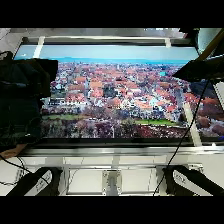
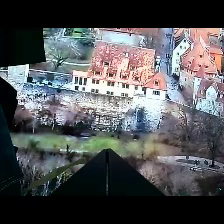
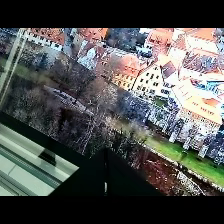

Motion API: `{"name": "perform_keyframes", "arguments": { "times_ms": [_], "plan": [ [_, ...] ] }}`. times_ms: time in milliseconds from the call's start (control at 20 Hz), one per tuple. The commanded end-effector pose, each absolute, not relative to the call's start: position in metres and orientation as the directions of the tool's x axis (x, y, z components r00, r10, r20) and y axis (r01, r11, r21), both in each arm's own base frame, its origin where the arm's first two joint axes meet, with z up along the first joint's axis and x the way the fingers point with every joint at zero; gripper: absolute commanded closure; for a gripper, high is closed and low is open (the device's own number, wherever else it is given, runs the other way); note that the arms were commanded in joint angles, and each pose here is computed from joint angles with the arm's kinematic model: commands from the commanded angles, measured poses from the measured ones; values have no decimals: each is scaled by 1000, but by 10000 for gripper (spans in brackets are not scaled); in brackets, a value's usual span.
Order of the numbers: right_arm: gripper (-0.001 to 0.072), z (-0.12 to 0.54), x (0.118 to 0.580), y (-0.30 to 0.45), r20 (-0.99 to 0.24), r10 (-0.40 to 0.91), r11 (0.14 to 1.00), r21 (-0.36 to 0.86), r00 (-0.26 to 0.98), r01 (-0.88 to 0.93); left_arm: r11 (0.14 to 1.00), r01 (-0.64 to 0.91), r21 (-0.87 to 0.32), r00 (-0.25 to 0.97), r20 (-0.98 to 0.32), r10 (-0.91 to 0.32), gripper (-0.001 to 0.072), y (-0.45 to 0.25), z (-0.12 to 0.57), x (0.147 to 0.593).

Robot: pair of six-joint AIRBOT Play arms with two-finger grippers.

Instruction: Fold the clothes and pants, and hang the long-sleeved shirts on hangers.

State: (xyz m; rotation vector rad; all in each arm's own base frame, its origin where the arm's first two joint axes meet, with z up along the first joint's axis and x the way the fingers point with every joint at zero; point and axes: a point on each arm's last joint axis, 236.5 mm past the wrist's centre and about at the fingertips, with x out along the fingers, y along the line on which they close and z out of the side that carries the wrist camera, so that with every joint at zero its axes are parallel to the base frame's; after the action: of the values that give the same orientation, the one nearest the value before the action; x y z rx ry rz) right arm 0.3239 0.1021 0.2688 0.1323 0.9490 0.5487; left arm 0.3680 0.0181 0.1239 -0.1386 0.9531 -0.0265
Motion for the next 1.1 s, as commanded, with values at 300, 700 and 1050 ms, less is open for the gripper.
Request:
{"name": "perform_keyframes", "arguments": {
  "times_ms": [300, 700, 1050],
  "plan": [
    [653, 269, 323, 102, -736, 500, 856, 342, 456, -387, 991, -39, -130, 578, -812, -83, 689, 18, 123, 368],
    [653, 269, 323, 102, -736, 500, 856, 342, 456, -387, 993, -45, -114, 578, -813, -67, 688, 23, 119, 373],
    [480, 286, 357, 94, -657, 465, 884, 304, 593, -356, 966, -159, 204, 552, -793, 258, 136, 103, 109, 384]
  ]
}}
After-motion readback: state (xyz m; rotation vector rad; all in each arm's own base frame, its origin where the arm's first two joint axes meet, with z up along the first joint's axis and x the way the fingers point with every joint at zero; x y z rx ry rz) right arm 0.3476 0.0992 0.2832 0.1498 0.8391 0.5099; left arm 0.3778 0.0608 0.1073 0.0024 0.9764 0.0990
